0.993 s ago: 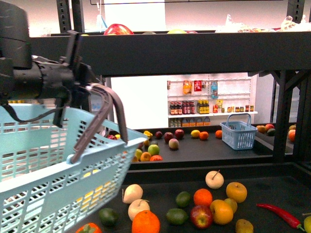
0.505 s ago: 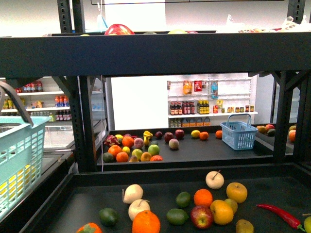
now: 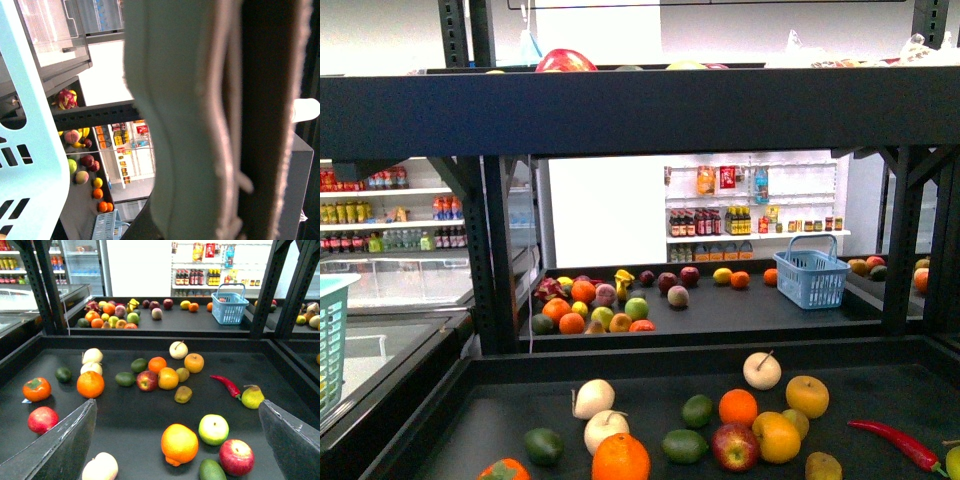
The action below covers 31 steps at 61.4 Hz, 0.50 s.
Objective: Pick lemon from shelf
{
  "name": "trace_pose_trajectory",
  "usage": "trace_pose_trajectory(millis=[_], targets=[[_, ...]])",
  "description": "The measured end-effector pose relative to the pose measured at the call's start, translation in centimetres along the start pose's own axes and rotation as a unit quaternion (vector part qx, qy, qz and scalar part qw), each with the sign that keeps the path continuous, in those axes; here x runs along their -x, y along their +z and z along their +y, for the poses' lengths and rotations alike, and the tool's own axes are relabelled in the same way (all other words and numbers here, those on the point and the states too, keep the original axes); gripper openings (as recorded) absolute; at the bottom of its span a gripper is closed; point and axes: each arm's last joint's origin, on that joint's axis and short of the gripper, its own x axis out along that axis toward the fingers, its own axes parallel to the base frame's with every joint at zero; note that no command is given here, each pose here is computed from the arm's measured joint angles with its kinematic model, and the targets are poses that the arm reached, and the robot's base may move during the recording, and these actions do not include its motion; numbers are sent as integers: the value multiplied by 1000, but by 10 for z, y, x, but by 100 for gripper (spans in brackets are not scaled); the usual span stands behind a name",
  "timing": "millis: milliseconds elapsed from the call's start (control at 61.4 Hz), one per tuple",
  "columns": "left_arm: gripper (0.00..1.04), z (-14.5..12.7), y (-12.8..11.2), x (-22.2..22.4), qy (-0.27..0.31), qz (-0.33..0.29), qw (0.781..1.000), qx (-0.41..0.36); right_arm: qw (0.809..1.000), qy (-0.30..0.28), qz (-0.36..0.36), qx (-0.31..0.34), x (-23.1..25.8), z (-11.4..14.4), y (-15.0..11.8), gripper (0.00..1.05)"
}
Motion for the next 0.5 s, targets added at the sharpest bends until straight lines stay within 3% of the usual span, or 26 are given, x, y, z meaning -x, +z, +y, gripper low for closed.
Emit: trace_pose_trajectory(millis=[358,505], targets=[[6,31,19,12,26,6,1000,-4,1000,0,0,0,0,0,0,97],[30,38,20,19,38,7,999,-24,1000,0,0,0,0,0,0,97]])
